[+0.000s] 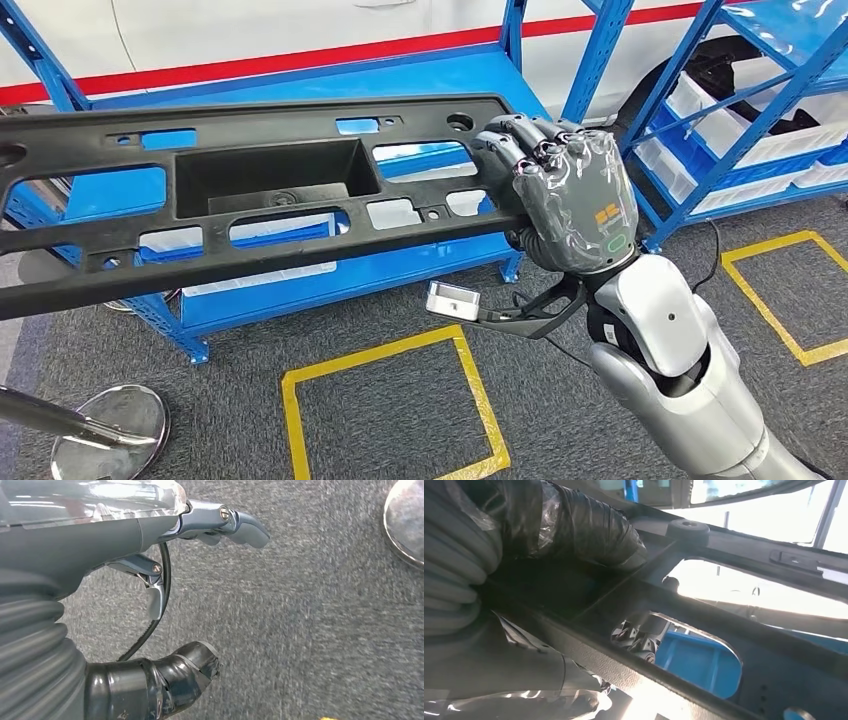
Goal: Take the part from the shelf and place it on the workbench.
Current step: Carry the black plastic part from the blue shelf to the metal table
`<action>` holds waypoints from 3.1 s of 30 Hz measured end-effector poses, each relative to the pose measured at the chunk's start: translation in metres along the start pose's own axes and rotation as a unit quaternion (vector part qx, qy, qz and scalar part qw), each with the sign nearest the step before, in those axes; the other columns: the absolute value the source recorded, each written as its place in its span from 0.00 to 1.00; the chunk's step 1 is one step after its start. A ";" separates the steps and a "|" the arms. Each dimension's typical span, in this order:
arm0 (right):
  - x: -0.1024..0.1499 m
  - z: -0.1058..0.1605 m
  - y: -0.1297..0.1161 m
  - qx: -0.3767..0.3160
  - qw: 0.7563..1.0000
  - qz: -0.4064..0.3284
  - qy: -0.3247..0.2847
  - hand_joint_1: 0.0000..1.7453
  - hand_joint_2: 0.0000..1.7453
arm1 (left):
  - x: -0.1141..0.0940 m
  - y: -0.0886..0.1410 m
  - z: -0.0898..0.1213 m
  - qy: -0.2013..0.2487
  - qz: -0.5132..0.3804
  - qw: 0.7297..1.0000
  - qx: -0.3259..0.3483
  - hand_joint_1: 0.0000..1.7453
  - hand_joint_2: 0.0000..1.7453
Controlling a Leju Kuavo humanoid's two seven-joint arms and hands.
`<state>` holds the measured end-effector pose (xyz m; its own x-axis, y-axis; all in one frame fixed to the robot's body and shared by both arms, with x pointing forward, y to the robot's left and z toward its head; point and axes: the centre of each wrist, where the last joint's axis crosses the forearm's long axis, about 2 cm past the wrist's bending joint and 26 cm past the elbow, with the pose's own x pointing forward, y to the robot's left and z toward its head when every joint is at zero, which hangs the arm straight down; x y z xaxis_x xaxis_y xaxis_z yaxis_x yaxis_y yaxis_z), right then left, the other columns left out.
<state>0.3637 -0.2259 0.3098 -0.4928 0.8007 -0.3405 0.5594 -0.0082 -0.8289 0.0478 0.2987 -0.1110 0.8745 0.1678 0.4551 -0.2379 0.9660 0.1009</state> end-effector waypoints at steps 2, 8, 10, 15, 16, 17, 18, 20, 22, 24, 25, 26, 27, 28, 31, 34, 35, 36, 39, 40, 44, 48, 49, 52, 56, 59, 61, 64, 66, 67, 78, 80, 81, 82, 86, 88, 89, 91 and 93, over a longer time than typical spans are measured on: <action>-0.001 -0.001 -0.001 -0.001 1.000 0.001 0.000 1.00 1.00 | 0.000 -0.001 0.000 0.000 0.000 1.000 -0.001 0.00 1.00; 0.000 -0.002 -0.001 -0.003 1.000 0.001 0.001 1.00 1.00 | -0.001 -0.003 0.001 0.001 0.000 1.000 -0.002 0.00 1.00; 0.001 -0.001 -0.001 -0.002 1.000 -0.001 0.001 1.00 1.00 | 0.000 -0.001 0.000 0.000 0.000 1.000 0.000 0.00 1.00; 0.003 0.000 0.001 0.001 1.000 -0.004 0.001 1.00 1.00 | -0.001 0.001 0.000 0.001 -0.001 1.000 0.004 0.00 1.00; 0.003 0.000 0.001 0.001 1.000 -0.004 0.001 1.00 1.00 | -0.001 0.002 0.000 0.001 -0.002 1.000 0.004 0.00 1.00; 0.003 0.000 0.001 0.001 1.000 -0.004 0.001 1.00 1.00 | -0.001 0.002 0.000 0.001 -0.003 1.000 0.005 0.00 1.00; 0.003 0.000 0.001 0.000 1.000 -0.005 0.002 1.00 1.00 | -0.001 0.002 0.000 0.001 -0.004 1.000 0.005 0.00 1.00; 0.002 -0.001 0.001 -0.001 1.000 -0.005 0.003 1.00 1.00 | -0.002 0.003 0.001 0.001 -0.005 1.000 0.005 0.00 1.00; 0.002 -0.001 0.000 -0.002 1.000 -0.005 0.004 1.00 1.00 | -0.002 0.002 0.001 0.000 -0.005 1.000 0.004 0.00 1.00; 0.001 -0.002 0.000 -0.002 1.000 -0.005 0.004 1.00 1.00 | -0.002 0.002 0.000 -0.001 -0.005 1.000 0.003 0.00 1.00; 0.001 -0.002 0.000 -0.002 1.000 -0.005 0.004 1.00 1.00 | -0.002 0.002 0.000 -0.002 -0.006 1.000 0.003 0.00 1.00; 0.001 -0.002 0.000 0.000 1.000 -0.005 0.005 1.00 1.00 | -0.002 0.002 0.000 -0.002 -0.006 1.000 0.003 0.00 1.00; 0.001 -0.002 0.001 0.001 1.000 -0.005 0.005 1.00 1.00 | -0.002 0.002 0.001 -0.002 -0.006 1.000 0.003 0.00 1.00; 0.001 -0.002 0.001 0.002 1.000 -0.005 0.005 1.00 1.00 | -0.002 0.002 0.001 -0.002 -0.007 1.000 0.003 0.00 1.00; 0.000 -0.003 0.000 0.001 1.000 -0.001 0.006 1.00 1.00 | -0.002 0.001 0.000 -0.005 -0.008 1.000 0.001 0.00 1.00; -0.003 -0.007 -0.003 0.000 1.000 0.006 0.007 1.00 1.00 | -0.002 0.001 0.001 -0.006 -0.008 1.000 -0.001 0.00 1.00; -0.004 -0.007 -0.003 0.002 1.000 0.008 0.007 1.00 1.00 | -0.002 0.001 0.000 -0.007 -0.008 1.000 -0.001 0.00 1.00; -0.004 -0.007 -0.004 0.003 1.000 0.009 0.008 1.00 1.00 | -0.001 0.001 0.000 -0.008 -0.008 1.000 -0.002 0.00 1.00; -0.006 -0.009 -0.005 0.003 1.000 0.012 0.009 1.00 1.00 | 0.000 0.000 0.000 -0.009 -0.008 1.000 -0.003 0.00 1.00; -0.006 -0.010 -0.005 0.003 1.000 0.013 0.009 1.00 1.00 | 0.000 0.001 0.000 -0.009 -0.008 1.000 -0.002 0.00 1.00; -0.007 -0.010 -0.004 0.006 1.000 0.013 0.009 1.00 1.00 | -0.003 0.002 0.001 -0.006 -0.008 1.000 -0.001 0.00 1.00; -0.007 -0.010 -0.003 0.006 1.000 0.013 0.010 1.00 1.00 | -0.003 0.004 0.001 -0.006 -0.006 1.000 0.001 0.00 1.00; -0.007 -0.010 -0.003 0.007 1.000 0.013 0.010 1.00 1.00 | -0.003 0.004 0.001 -0.006 -0.006 1.000 0.002 0.00 1.00; -0.008 -0.010 -0.003 0.007 1.000 0.014 0.010 1.00 1.00 | -0.001 0.004 0.000 -0.008 -0.004 1.000 0.002 0.00 1.00; -0.011 -0.012 -0.004 0.019 0.999 0.022 0.014 1.00 1.00 | -0.002 0.004 0.000 -0.007 -0.005 1.000 0.001 0.00 1.00; -0.017 -0.020 -0.003 0.047 0.998 0.036 0.023 1.00 1.00 | -0.002 0.003 0.000 -0.007 -0.006 1.000 -0.002 0.00 1.00; -0.025 -0.027 -0.003 0.063 0.997 0.046 0.029 1.00 1.00 | -0.001 0.003 0.000 -0.009 -0.007 1.000 -0.006 0.00 1.00; -0.039 -0.041 -0.005 0.087 0.993 0.064 0.043 1.00 1.00 | 0.001 0.003 -0.001 -0.010 -0.011 1.000 -0.010 0.00 1.00; -0.047 -0.055 -0.006 0.119 0.987 0.085 0.059 1.00 1.00 | 0.002 0.002 -0.001 -0.010 -0.015 1.000 -0.012 0.00 1.00; -0.051 -0.065 -0.009 0.139 0.983 0.100 0.070 1.00 1.00 | 0.003 0.003 -0.002 -0.010 -0.016 1.000 -0.014 0.00 1.00; -0.085 -0.152 -0.041 0.254 0.937 0.177 0.160 1.00 1.00 | 0.004 0.009 -0.003 -0.006 -0.005 1.000 -0.020 0.00 1.00; -0.093 -0.153 -0.040 0.267 0.931 0.182 0.169 1.00 1.00 | 0.003 0.010 -0.002 -0.005 -0.003 1.000 -0.020 0.00 1.00; -0.096 -0.152 -0.038 0.273 0.928 0.183 0.173 1.00 1.00 | 0.004 0.010 -0.003 -0.005 -0.002 1.000 -0.020 0.00 1.00; -0.099 -0.151 -0.037 0.278 0.926 0.184 0.177 1.00 1.00 | 0.004 0.010 -0.003 -0.004 -0.001 1.000 -0.020 0.00 1.00; -0.112 -0.148 -0.036 0.291 0.916 0.197 0.192 1.00 1.00 | 0.004 0.011 -0.003 0.004 0.006 1.000 -0.016 0.00 1.00; -0.115 -0.146 -0.032 0.301 0.911 0.201 0.196 1.00 1.00 | 0.004 0.011 -0.003 0.009 0.008 1.000 -0.014 0.00 1.00; -0.117 -0.144 -0.030 0.306 0.909 0.203 0.198 1.00 1.00 | 0.004 0.012 -0.003 0.010 0.009 1.000 -0.013 0.00 1.00; -0.120 -0.143 -0.029 0.312 0.905 0.206 0.202 1.00 1.00 | 0.004 0.012 -0.003 0.010 0.010 1.000 -0.012 0.00 1.00; -0.123 -0.144 -0.031 0.312 0.904 0.209 0.206 1.00 1.00 | 0.004 0.012 -0.003 0.007 0.011 1.000 -0.012 0.00 1.00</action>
<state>0.5028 -0.2382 0.4410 0.0361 0.8030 -0.5949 0.0908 -0.5955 -0.7982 0.0496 0.3115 -0.1106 0.8749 0.1925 0.4443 -0.2479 0.9663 0.0695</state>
